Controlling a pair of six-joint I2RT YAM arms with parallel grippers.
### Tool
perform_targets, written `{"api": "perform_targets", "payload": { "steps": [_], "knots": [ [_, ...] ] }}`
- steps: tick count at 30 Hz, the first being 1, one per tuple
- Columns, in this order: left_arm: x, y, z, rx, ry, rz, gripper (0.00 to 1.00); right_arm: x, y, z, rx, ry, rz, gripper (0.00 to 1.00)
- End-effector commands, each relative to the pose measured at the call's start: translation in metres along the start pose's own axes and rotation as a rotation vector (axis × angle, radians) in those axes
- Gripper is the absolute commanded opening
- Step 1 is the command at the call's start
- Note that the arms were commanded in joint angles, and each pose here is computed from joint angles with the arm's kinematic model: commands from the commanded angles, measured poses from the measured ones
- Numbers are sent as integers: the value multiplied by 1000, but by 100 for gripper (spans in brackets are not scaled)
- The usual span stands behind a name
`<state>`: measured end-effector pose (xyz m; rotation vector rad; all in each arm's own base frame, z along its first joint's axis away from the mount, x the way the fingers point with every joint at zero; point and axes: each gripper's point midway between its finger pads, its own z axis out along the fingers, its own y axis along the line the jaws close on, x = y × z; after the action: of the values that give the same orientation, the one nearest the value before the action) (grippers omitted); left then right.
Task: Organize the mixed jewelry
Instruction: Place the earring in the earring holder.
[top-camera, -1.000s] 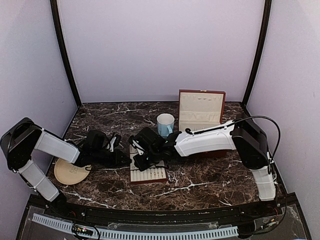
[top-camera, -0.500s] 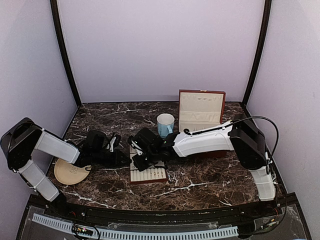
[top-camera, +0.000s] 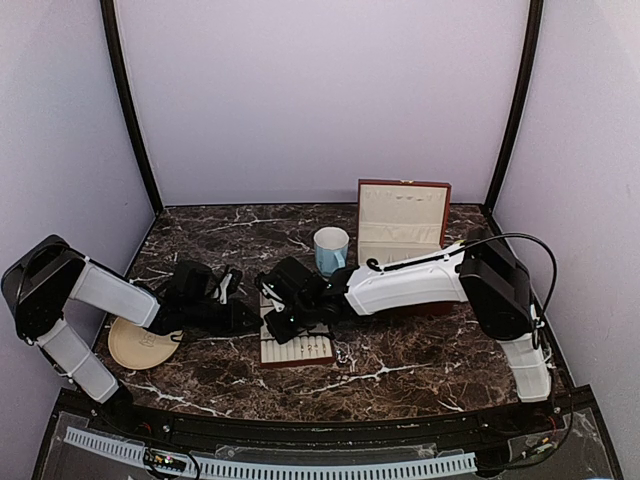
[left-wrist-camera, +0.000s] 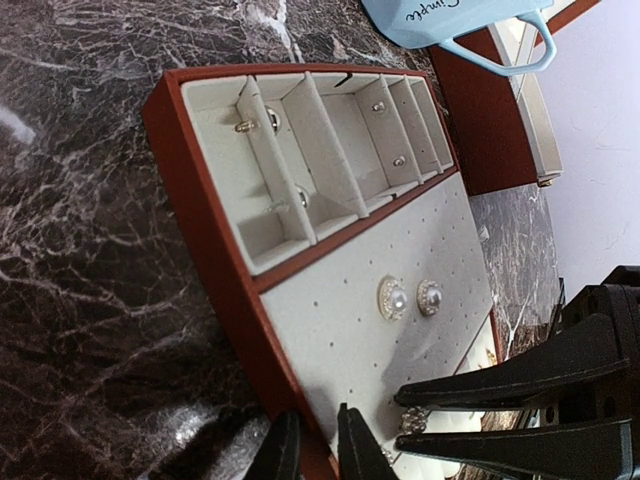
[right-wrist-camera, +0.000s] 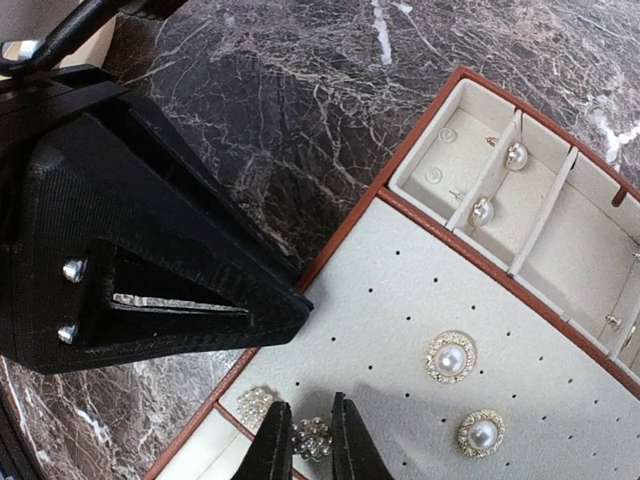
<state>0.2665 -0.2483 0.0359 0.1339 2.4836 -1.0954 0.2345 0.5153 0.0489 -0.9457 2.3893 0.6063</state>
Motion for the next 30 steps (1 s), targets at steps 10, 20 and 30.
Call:
{"api": "perform_targets", "payload": {
  "steps": [10,20,30],
  "knots": [
    [6,-1,0,22,13,-4,16,20,8,6,6,41,-52,19],
    [4,-2,-1,24,7,-3,16,-4,14,-13,3,-19,-47,37],
    [4,-2,-2,25,5,-7,16,-22,9,-28,17,-62,-1,58]
  ]
}}
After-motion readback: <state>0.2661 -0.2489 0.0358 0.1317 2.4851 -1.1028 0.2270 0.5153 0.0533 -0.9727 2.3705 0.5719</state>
